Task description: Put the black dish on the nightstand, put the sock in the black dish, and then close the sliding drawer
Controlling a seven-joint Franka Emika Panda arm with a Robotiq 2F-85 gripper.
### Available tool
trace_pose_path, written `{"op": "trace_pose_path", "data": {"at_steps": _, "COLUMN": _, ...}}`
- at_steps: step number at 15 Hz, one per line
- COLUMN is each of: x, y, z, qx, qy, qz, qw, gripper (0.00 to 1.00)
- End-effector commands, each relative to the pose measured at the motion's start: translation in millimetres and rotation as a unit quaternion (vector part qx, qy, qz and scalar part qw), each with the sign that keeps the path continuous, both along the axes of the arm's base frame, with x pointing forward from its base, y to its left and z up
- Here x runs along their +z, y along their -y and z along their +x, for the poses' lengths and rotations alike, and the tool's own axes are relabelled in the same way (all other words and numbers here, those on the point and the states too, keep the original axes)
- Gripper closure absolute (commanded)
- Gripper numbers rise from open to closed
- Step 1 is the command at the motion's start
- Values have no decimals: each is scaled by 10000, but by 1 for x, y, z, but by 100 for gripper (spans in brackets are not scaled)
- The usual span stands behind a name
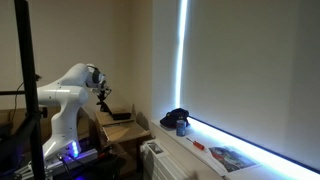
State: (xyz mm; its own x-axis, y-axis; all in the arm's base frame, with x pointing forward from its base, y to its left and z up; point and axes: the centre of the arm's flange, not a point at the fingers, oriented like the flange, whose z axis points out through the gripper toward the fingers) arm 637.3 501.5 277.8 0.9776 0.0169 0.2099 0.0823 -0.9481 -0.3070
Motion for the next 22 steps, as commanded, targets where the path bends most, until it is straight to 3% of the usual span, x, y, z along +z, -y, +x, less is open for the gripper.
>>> {"op": "trace_pose_path", "data": {"at_steps": 1, "x": 58, "y": 38, "z": 14, "qx": -164, "qy": 427, "qz": 119, "qw": 9989, "gripper": 98}}
{"op": "trace_pose_path", "data": {"at_steps": 5, "x": 110, "y": 78, "z": 27, "qx": -449, "qy": 751, "qz": 338, "qw": 9956, "gripper": 98}}
{"op": "trace_pose_path", "data": {"at_steps": 10, "x": 131, "y": 118, "z": 12, "qx": -596, "qy": 617, "qz": 254, "qw": 9960, "gripper": 98}}
{"op": "trace_pose_path", "data": {"at_steps": 13, "x": 112, "y": 151, "z": 6, "qx": -873, "qy": 395, "qz": 98, "qw": 9953, "gripper": 98}}
{"op": "trace_pose_path", "data": {"at_steps": 17, "x": 57, "y": 176, "z": 15, "qx": -1106, "qy": 286, "qz": 123, "qw": 9934, "gripper": 98}}
{"op": "trace_pose_path", "data": {"at_steps": 22, "x": -26, "y": 175, "z": 4, "qx": -1069, "qy": 274, "qz": 89, "qw": 9939, "gripper": 98}}
